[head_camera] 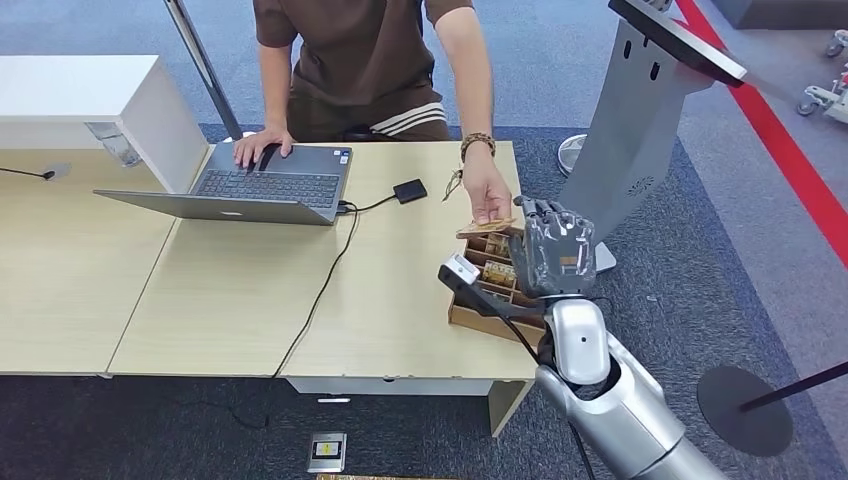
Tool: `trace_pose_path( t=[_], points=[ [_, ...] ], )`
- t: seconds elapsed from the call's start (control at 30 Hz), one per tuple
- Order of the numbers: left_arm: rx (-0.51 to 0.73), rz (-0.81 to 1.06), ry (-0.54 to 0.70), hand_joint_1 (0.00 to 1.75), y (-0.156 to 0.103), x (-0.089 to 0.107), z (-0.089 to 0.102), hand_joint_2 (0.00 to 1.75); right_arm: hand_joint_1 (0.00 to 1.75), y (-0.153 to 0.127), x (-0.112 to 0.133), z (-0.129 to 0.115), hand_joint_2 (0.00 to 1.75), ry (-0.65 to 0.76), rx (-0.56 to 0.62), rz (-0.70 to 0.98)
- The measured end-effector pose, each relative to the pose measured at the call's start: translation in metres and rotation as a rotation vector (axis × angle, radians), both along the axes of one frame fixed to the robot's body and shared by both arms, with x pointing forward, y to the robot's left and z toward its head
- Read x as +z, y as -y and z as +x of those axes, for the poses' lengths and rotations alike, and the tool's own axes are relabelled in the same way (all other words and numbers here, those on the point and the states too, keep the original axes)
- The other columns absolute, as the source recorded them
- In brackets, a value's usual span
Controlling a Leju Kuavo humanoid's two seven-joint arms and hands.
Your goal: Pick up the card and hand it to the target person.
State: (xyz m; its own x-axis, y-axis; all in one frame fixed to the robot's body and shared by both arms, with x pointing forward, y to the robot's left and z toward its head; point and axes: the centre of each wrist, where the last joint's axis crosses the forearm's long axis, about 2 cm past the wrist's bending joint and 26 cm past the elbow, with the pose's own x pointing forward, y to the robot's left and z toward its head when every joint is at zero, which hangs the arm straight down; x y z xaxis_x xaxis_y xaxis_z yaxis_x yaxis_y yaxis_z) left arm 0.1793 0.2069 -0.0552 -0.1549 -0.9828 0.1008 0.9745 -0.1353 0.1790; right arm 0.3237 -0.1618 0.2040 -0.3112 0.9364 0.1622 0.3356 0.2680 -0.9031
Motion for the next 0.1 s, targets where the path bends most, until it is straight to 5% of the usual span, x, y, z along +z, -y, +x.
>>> trace_pose_path(
  t=[0.1],
  points=[
    [0.014, -0.004, 0.001, 0.00, -0.0005, -0.0004, -0.0003, 0.00, 0.00, 0.0000, -0.0029, 0.0000, 1.75, -0.077, 0.058, 0.105]
  ],
)
